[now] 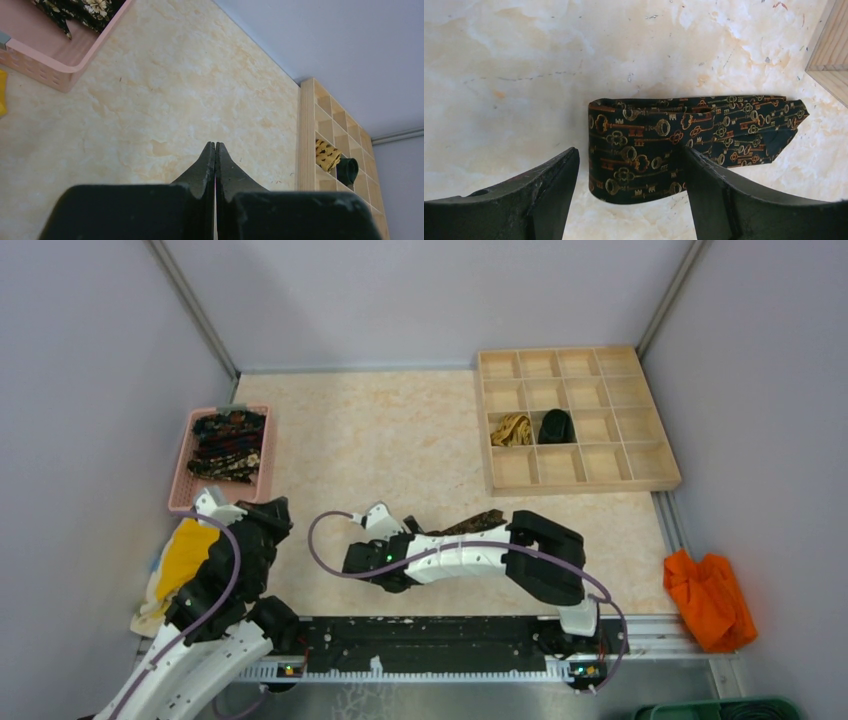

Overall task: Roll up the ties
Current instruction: Roll the tie at the center of the board.

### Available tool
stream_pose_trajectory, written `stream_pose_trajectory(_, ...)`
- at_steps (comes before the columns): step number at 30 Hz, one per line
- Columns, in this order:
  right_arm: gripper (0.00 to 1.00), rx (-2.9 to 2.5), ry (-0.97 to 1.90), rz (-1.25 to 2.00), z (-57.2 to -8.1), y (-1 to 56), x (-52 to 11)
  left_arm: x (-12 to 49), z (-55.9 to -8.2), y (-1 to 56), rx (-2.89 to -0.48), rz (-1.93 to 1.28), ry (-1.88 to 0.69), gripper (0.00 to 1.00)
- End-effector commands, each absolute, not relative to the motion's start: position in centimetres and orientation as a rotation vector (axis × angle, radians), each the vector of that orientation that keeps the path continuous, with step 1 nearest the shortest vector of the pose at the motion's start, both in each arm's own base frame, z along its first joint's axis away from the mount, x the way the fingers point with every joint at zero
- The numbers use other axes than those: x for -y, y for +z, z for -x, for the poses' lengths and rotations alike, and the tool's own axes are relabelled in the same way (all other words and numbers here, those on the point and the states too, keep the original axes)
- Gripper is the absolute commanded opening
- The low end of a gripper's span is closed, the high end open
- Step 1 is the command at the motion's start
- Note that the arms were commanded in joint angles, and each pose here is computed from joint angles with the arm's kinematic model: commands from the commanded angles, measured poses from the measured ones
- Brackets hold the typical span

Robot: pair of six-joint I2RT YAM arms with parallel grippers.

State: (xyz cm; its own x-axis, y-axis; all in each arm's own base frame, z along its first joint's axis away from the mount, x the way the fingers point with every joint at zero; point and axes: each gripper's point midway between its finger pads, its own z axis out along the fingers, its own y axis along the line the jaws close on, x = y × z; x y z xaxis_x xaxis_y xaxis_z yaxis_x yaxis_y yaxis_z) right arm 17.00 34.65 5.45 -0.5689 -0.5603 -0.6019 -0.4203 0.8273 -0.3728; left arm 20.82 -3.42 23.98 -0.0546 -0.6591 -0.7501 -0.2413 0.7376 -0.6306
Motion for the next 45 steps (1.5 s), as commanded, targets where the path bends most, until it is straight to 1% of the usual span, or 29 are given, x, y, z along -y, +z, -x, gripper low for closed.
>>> stream_pose_trajectory(1, 0.74, -2.299, -0.271, 0.659, -17.5, 4.2, -33.4, 3.3, -20.8, 24.3, -1.621, 0.72, -0.39, 0.01)
stream_pose_trajectory(13, 0.73, -2.435, -0.313, 0.606, -16.7, 0.3, -30.2, 4.1, -21.2, 24.4, -1.624, 0.682, -0.417, 0.01)
stream_pose_trajectory(15, 0.71, -2.461, -0.306, 0.586, -16.8, -0.1, -29.9, 4.4, -21.3, 24.5, -1.622, 0.67, -0.428, 0.01)
stream_pose_trajectory(17, 0.67, -2.48, -0.286, 0.564, -17.0, -0.4, -29.6, 4.6, -21.4, 24.5, -1.625, 0.662, -0.434, 0.01)
stream_pose_trajectory(23, 0.47, -2.502, -0.173, 0.547, -17.5, -0.5, -30.2, 5.0, -21.6, 24.4, -1.633, 0.656, -0.439, 0.0)
stream_pose_trajectory(25, 0.42, -2.494, -0.129, 0.548, -17.5, -0.2, -30.8, 5.0, -21.7, 24.4, -1.631, 0.656, -0.439, 0.0)
stream_pose_trajectory(32, 0.37, -2.466, 0.208, 0.559, -16.8, 2.0, -34.8, 4.9, -21.7, 24.4, -1.625, 0.657, -0.429, 0.0)
stream_pose_trajectory(39, 0.37, -2.412, 0.689, 0.609, -13.8, 5.2, -39.4, 5.4, -21.9, 25.0, -1.618, 0.624, -0.451, 0.0)
stream_pose_trajectory(45, 0.37, -2.366, 0.964, 0.619, -11.9, 6.9, -41.7, 6.5, -22.2, 25.1, -1.632, 0.584, -0.484, 0.0)
